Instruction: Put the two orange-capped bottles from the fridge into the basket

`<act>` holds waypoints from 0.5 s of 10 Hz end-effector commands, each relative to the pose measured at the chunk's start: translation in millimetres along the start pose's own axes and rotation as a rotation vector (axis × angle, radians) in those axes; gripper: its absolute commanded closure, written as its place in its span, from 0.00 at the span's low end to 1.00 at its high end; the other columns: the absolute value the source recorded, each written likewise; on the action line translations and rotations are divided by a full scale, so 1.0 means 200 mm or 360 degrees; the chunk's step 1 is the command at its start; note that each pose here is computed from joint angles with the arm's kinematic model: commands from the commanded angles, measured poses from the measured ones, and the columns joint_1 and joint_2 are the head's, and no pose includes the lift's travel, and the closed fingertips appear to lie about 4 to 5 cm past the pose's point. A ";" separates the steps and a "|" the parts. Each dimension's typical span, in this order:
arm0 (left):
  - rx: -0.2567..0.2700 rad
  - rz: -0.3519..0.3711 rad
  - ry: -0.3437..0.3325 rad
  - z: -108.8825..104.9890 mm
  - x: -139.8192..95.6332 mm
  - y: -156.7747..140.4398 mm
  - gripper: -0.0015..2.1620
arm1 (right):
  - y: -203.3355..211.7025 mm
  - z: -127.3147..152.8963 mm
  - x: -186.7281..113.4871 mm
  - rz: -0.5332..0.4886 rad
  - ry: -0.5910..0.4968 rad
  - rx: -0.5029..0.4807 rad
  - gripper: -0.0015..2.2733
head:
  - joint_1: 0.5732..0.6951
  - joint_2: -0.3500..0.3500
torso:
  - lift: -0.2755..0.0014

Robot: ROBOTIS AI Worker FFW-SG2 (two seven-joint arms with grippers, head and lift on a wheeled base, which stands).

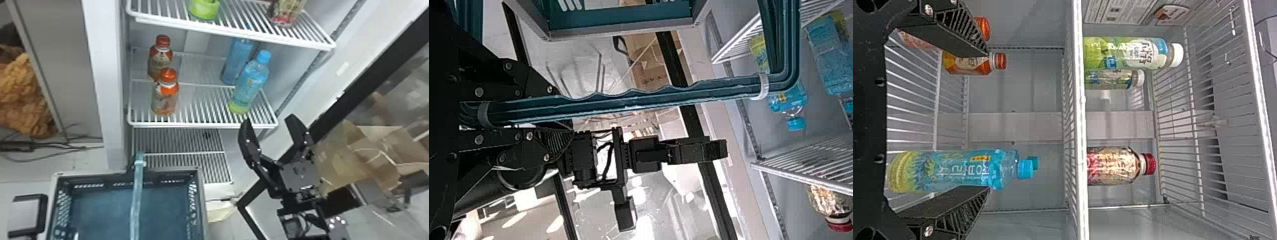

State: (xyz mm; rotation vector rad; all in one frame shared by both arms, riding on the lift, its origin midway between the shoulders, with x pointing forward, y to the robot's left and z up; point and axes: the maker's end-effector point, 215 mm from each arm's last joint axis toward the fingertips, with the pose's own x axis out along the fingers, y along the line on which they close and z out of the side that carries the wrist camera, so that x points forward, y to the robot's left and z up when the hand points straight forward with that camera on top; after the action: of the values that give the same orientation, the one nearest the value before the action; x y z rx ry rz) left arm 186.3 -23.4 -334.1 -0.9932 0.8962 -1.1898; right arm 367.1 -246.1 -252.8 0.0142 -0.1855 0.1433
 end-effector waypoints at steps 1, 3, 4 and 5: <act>-0.0004 0.0001 0.0000 0.00 0.00 0.00 0.56 | 0.00 0.00 0.00 0.0001 -0.0010 0.0005 0.05 | 1.00 0.00 | 0.15; 0.0002 0.0006 0.0001 0.00 0.00 0.01 0.56 | 0.00 -0.01 0.00 -0.0001 -0.0007 0.0010 0.05 | 1.00 0.00 | 0.15; 0.0002 0.0006 0.0001 0.00 0.00 0.01 0.56 | -0.01 -0.02 0.00 -0.0002 -0.0001 0.0012 0.05 | 1.00 0.00 | 0.15; -0.0003 0.0004 0.0001 0.00 0.00 0.00 0.56 | 0.00 -0.02 0.00 0.0003 0.0000 0.0012 0.05 | 1.00 0.00 | 0.15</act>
State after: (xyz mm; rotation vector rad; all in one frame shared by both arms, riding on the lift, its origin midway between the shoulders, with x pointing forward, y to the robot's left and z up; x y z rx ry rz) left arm 185.9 -23.2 -335.3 -0.9918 0.8987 -1.1870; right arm 368.3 -246.5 -256.8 0.0225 -0.1864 0.1456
